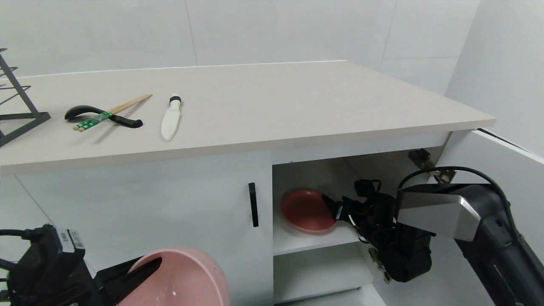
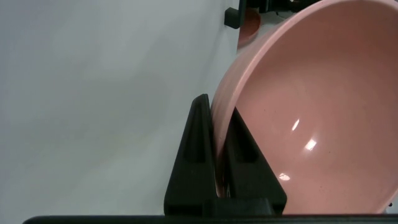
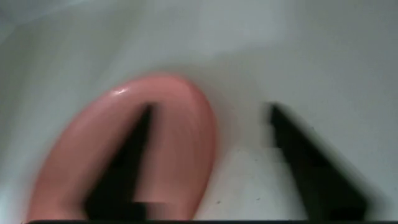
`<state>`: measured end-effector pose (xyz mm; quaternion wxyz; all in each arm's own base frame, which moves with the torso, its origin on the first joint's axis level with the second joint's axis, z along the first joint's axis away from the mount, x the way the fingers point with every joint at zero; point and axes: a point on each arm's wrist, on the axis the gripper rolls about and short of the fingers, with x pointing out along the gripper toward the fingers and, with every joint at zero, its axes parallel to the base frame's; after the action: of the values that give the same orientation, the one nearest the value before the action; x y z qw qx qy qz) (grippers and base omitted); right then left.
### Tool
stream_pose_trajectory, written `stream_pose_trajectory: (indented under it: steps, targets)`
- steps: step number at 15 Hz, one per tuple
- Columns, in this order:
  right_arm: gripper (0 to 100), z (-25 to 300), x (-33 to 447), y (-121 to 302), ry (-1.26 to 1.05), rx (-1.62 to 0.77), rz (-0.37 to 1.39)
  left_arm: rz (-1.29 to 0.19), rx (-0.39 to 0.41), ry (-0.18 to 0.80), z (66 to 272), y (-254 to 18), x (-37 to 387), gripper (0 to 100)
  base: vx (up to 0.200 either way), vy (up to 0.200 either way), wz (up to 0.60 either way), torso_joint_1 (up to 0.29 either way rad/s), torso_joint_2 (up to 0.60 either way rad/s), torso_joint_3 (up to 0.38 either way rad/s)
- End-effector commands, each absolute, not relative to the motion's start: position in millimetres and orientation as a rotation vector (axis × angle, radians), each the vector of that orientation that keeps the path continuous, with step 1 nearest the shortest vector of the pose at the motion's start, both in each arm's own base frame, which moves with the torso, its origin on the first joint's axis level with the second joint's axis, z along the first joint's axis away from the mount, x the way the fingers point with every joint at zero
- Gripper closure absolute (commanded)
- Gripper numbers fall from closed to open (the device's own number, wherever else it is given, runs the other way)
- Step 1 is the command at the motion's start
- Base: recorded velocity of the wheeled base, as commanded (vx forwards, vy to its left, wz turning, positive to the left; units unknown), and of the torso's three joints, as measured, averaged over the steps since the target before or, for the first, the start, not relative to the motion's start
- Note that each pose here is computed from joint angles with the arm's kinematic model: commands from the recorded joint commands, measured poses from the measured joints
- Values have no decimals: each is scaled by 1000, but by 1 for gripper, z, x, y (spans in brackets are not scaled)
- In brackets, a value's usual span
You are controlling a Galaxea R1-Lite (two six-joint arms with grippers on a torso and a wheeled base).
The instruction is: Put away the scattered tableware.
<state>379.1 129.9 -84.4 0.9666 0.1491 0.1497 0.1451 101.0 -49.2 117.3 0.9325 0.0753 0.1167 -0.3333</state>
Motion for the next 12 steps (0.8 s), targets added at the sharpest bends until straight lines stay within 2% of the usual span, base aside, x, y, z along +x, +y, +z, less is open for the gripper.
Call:
stream_pose_trajectory:
  steps: [1, 4, 6, 8, 9, 12]
  targets:
    - [0, -84, 383, 116, 296, 301, 258, -682, 154, 238, 117, -49, 101, 100, 0, 0, 0, 0, 0, 0]
    - [0, -30, 354, 108, 271, 202, 257, -682, 155, 234, 118, -49, 101, 100, 0, 0, 0, 0, 0, 0]
    - [0, 23, 292, 122, 275, 130, 363, -689, 202, 183, 121, -48, 96, 100, 0, 0, 0, 0, 0, 0]
    - [0, 51, 242, 128, 281, 110, 455, -698, 242, 138, 125, -48, 95, 100, 0, 0, 0, 0, 0, 0]
    - [0, 60, 214, 125, 287, 56, 499, -756, 248, 112, 131, -56, 96, 100, 0, 0, 0, 0, 0, 0]
    - [0, 61, 181, 110, 323, -66, 522, -877, 276, 110, 141, -82, 112, 100, 0, 0, 0, 0, 0, 0]
